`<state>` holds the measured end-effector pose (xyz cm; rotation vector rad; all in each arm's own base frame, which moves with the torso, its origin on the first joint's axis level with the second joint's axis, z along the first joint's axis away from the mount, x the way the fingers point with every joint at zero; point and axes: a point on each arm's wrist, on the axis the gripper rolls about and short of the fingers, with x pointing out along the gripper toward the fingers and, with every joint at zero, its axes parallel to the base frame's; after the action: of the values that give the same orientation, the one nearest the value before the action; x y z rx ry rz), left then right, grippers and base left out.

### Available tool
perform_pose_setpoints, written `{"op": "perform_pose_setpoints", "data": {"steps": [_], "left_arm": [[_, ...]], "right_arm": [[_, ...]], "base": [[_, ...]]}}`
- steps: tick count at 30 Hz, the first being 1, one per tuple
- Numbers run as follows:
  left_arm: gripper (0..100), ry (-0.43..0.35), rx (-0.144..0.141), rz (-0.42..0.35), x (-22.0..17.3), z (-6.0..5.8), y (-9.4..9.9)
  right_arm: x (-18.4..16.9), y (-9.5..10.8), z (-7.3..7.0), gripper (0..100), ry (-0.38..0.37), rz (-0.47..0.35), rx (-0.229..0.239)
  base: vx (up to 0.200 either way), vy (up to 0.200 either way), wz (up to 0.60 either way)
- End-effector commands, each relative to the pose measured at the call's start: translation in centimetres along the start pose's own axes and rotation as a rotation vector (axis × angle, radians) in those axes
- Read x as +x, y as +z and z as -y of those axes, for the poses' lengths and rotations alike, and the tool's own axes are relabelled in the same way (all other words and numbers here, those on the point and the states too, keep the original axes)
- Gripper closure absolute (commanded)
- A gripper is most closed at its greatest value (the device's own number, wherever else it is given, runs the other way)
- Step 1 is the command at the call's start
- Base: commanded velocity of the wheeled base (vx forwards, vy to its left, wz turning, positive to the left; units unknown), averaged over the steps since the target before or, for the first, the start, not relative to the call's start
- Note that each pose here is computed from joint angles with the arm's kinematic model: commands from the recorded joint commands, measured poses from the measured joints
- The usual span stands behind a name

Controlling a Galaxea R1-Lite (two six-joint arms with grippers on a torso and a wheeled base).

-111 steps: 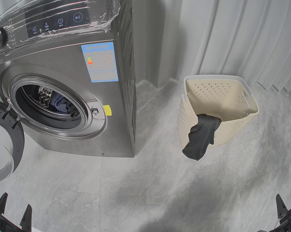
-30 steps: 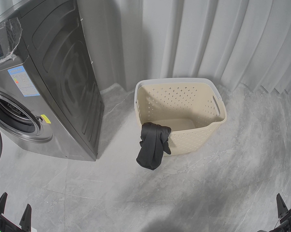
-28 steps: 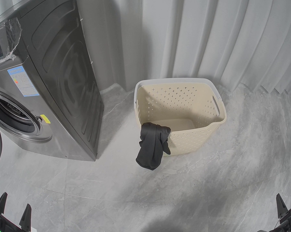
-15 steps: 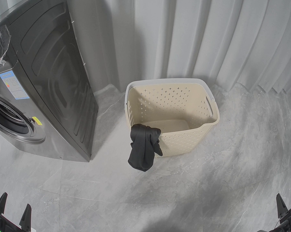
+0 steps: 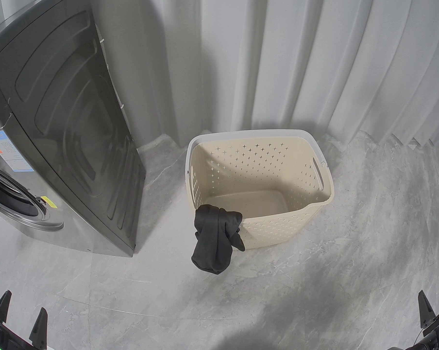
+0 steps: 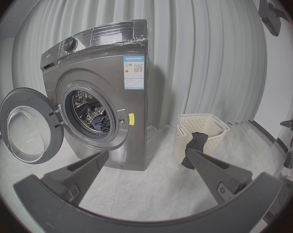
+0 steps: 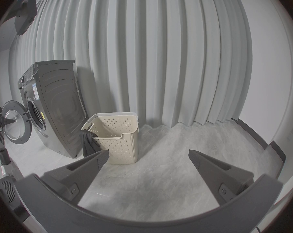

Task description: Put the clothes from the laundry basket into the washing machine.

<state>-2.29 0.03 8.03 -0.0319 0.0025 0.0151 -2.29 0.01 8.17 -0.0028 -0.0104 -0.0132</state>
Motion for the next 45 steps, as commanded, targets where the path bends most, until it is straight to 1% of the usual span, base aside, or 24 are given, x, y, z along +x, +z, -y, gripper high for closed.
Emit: {"op": "perform_pose_setpoints", "data": {"steps": [1, 2, 3, 4, 6, 7, 11, 12, 13, 14, 15, 16, 18, 20, 21, 22, 25, 28, 32, 34, 37, 39, 44, 45], "left_arm": [[0, 0.000, 0.000, -0.005, 0.0, 0.0, -0.5], [0, 0.000, 0.000, -0.005, 0.0, 0.0, -0.5], [0, 0.000, 0.001, -0.005, 0.0, 0.0, -0.5], [0, -0.001, 0.006, -0.005, 0.0, 0.0, -0.5], [0, -0.001, 0.009, -0.005, 0.0, 0.0, -0.5], [0, -0.001, 0.009, -0.005, 0.0, 0.0, -0.5], [0, -0.004, 0.007, -0.005, 0.0, 0.0, -0.5], [0, -0.004, 0.007, -0.005, 0.0, 0.0, -0.5], [0, -0.003, 0.004, -0.005, 0.0, 0.0, -0.5], [0, -0.003, 0.001, -0.005, 0.0, 0.0, -0.5], [0, -0.003, 0.001, -0.003, 0.0, 0.0, -0.4], [0, -0.001, 0.000, -0.005, 0.0, 0.0, -0.5], [0, -0.001, 0.000, -0.005, 0.0, 0.0, -0.5], [0, 0.000, 0.003, -0.005, 0.0, 0.0, -0.5], [0, 0.000, 0.003, -0.005, 0.0, 0.0, -0.5], [0, 0.000, 0.001, -0.005, 0.0, 0.0, -0.5], [0, 0.000, 0.001, -0.005, 0.0, 0.0, -0.5], [0, -0.001, 0.006, -0.005, 0.0, 0.0, -0.5], [0, -0.001, 0.006, -0.005, 0.0, 0.0, -0.5], [0, 0.000, 0.003, -0.003, 0.0, 0.0, -0.4], [0, -0.001, 0.004, -0.005, 0.0, 0.0, -0.5], [0, 0.000, 0.006, -0.005, 0.0, 0.0, -0.5], [0, -0.001, 0.004, -0.005, 0.0, 0.0, -0.5], [0, -0.001, 0.004, -0.005, 0.0, 0.0, -0.5]], "right_arm": [[-0.3, 0.8, 0.0, 0, 0.007, 0.077, -0.008], [-0.3, 0.8, 0.0, 0, 0.007, 0.077, -0.008], [-1.3, 4.7, 0.0, 0, 0.008, 0.240, 0.004], [-1.4, 6.4, 0.0, 0, 0.023, 0.256, 0.013], [-0.8, 7.9, 0.0, 0, 0.032, 0.227, 0.022], [-0.6, 7.9, 0.0, 0, 0.036, 0.213, 0.024], [2.8, 6.6, -0.2, 0, 0.148, -0.053, 0.027], [3.0, 6.6, -0.2, 0, 0.151, -0.063, 0.027], [4.8, 6.3, -0.4, 0, 0.183, -0.172, 0.030], [5.9, 6.3, -0.6, 0, 0.204, -0.213, 0.037], [6.1, 6.4, -0.7, 0, 0.211, -0.222, 0.041], [7.4, 6.5, -1.0, 0, 0.250, -0.258, 0.063], [8.4, 6.6, -1.4, 0, 0.287, -0.281, 0.072], [9.1, 6.6, -1.8, 0, 0.325, -0.309, 0.063], [9.1, 6.6, -1.8, 0, 0.325, -0.309, 0.063], [9.8, 6.4, -2.3, 0, 0.360, -0.351, 0.059], [10.8, 6.3, -2.8, 0, 0.382, -0.398, 0.066], [11.8, 6.1, -3.1, 0, 0.376, -0.430, 0.094], [12.9, 5.6, -4.0, 0, 0.417, -0.479, 0.095], [13.7, 5.2, -4.9, 0, 0.445, -0.519, 0.111], [14.9, 5.1, -6.1, 0, 0.475, -0.539, 0.139], [16.0, 5.0, -7.5, 0, 0.486, -0.539, 0.159], [17.3, 4.5, -10.7, 0, 0.486, -0.554, 0.168], [17.3, 4.5, -10.7, 0, 0.486, -0.554, 0.168]], "base": [[0.000, 0.000, 0.00], [0.000, 0.000, 0.00], [0.000, 0.000, 0.00], [0.000, 0.000, 0.00], [0.000, 0.000, 0.00], [0.000, 0.000, 0.00], [0.000, 0.000, 0.00], [0.000, 0.000, 0.00], [0.000, 0.000, 0.00], [0.000, 0.000, 0.00], [0.000, 0.000, 0.00], [0.000, 0.000, 0.00], [0.000, 0.000, 0.00], [0.000, 0.000, 0.00], [0.200, 0.000, 0.00], [0.200, 0.000, 0.00], [0.067, 0.000, 0.00], [0.000, 0.000, 0.00], [0.000, 0.000, 0.00], [0.000, 0.000, 0.00], [0.000, 0.000, 0.00], [0.000, 0.000, 0.00], [0.000, 0.000, 0.00], [0.000, 0.000, 0.00]]}}
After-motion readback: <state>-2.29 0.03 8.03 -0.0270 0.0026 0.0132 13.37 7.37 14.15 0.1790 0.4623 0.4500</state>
